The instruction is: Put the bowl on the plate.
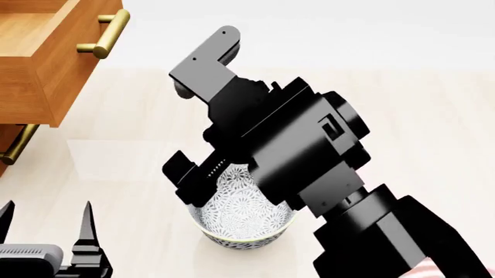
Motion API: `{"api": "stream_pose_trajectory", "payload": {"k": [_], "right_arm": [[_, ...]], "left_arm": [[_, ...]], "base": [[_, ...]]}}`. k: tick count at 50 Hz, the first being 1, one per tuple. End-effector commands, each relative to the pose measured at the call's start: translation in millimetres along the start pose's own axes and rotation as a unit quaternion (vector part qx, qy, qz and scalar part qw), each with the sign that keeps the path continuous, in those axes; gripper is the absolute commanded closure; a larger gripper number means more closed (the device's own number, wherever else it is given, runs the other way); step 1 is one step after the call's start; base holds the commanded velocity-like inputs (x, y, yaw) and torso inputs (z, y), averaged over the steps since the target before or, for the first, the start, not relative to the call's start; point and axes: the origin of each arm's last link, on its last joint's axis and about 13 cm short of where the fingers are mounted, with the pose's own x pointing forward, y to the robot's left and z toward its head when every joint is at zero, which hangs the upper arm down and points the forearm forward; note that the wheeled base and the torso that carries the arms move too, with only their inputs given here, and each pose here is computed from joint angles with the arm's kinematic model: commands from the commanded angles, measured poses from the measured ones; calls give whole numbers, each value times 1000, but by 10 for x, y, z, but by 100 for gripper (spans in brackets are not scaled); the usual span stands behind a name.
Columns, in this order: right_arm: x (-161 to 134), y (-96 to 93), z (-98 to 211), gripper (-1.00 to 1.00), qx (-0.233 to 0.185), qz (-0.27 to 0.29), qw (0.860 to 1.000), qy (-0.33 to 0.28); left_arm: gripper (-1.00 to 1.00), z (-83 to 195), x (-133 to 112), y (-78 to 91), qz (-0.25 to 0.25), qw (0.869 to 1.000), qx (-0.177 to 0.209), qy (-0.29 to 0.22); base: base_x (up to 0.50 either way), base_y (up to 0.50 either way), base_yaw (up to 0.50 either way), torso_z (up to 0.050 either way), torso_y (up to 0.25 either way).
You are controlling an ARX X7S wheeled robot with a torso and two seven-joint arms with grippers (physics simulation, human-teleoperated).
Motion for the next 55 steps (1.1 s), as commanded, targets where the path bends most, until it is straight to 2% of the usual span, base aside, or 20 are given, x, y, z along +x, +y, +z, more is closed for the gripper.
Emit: {"api": "stream_pose_trajectory", "payload": {"k": [1,18,28,55], "right_arm": [[139,99,-40,-100,-1,20,1000,17],[377,94,-147,-100,5,30,999,44],[445,129,-140,-100,0,35,998,47],[634,168,-389,-100,22,40,996,81]], "left_arm": [[-100,-5,5,2,0,1000,0,1],[-100,-14,11,14,2,1000,-2,2],[-100,-18,10,3,-1,1000,-2,3],[-100,-3,12,-3,-4,1000,1,-3]], "base": [[0,0,0,0,0],[0,0,0,0,0],[0,0,0,0,0],[0,0,0,0,0]]}}
